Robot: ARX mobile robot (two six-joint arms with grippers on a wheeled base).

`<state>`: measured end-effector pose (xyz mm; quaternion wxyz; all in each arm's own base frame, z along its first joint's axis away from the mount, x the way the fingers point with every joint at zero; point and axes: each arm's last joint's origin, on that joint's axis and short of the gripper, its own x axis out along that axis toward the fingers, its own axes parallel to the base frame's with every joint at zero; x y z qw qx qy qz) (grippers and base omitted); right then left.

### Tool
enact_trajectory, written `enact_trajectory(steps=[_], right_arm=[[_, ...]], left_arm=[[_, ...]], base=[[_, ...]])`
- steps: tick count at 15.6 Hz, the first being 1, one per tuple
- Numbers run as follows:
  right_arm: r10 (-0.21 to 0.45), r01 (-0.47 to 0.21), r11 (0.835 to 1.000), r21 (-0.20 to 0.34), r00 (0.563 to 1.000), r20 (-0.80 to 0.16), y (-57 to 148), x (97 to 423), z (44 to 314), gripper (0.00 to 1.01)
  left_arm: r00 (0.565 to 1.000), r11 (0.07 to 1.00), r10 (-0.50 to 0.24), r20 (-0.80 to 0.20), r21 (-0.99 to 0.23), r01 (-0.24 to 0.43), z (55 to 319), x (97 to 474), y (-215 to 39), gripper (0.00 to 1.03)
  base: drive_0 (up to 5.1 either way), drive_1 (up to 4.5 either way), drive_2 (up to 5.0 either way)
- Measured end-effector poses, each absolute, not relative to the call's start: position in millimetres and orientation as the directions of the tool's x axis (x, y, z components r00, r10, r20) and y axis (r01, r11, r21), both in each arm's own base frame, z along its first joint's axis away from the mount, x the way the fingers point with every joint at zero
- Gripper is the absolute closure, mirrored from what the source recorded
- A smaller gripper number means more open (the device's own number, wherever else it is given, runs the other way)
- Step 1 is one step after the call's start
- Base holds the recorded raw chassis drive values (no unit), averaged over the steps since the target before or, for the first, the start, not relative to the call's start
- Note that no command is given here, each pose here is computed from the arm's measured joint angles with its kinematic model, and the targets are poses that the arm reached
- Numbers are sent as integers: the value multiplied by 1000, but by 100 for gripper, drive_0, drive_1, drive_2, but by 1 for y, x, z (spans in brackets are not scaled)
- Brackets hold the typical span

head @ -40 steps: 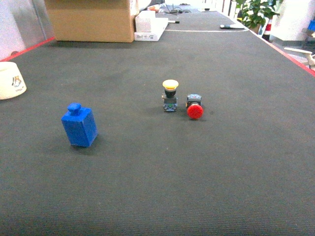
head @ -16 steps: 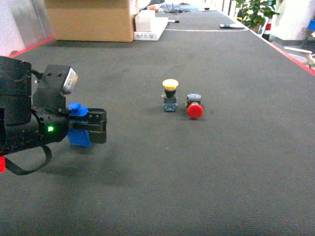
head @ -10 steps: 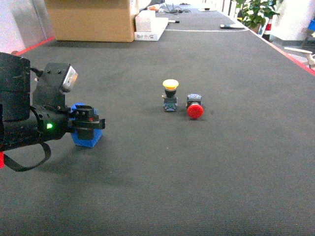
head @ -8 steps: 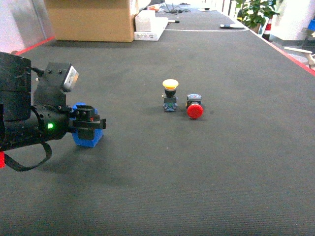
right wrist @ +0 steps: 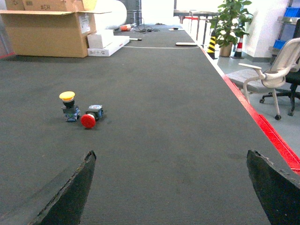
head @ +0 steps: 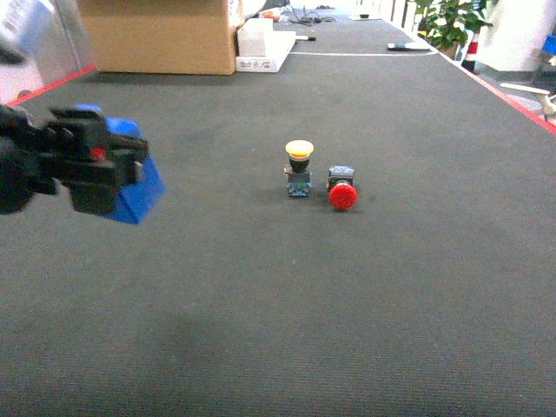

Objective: Pick blue part to blue bin on bottom shelf

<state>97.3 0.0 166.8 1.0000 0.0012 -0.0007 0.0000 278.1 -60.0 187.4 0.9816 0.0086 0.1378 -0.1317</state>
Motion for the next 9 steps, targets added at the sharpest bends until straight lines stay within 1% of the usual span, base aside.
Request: enact_trajectory(steps=[2,3,4,5,7,9], right_arm=[[0,0,1000,2,1000,1,0,97,167,3],[0,0,1000,2,1000,1,0,97,167,3],[0,0,1000,3,1000,1,0,97,167,3],[0,0,1000,2,1000,1,0,97,167,3],[0,0,1000,2,1000,1,0,97,167,3],[0,0,1000,2,1000,1,0,97,167,3]], left_arm=[[954,973,-230,-194,-52,224,228,237,-52,58],[962,975,-219,-163,-55,213,241,220,-50,58],[975,980,-197,-106,-41,194,255,195,-48,58],[983,986,-166,-78,-33,164,261,175,-44,58],[986,988,-150,-78,-31,148,261,168,-42,58],[993,996,-80,-84,-38,77,259,136,-33,58]], base=[[0,0,0],[0,0,0],[0,0,0],[0,0,0],[0,0,0],[0,0,0]])
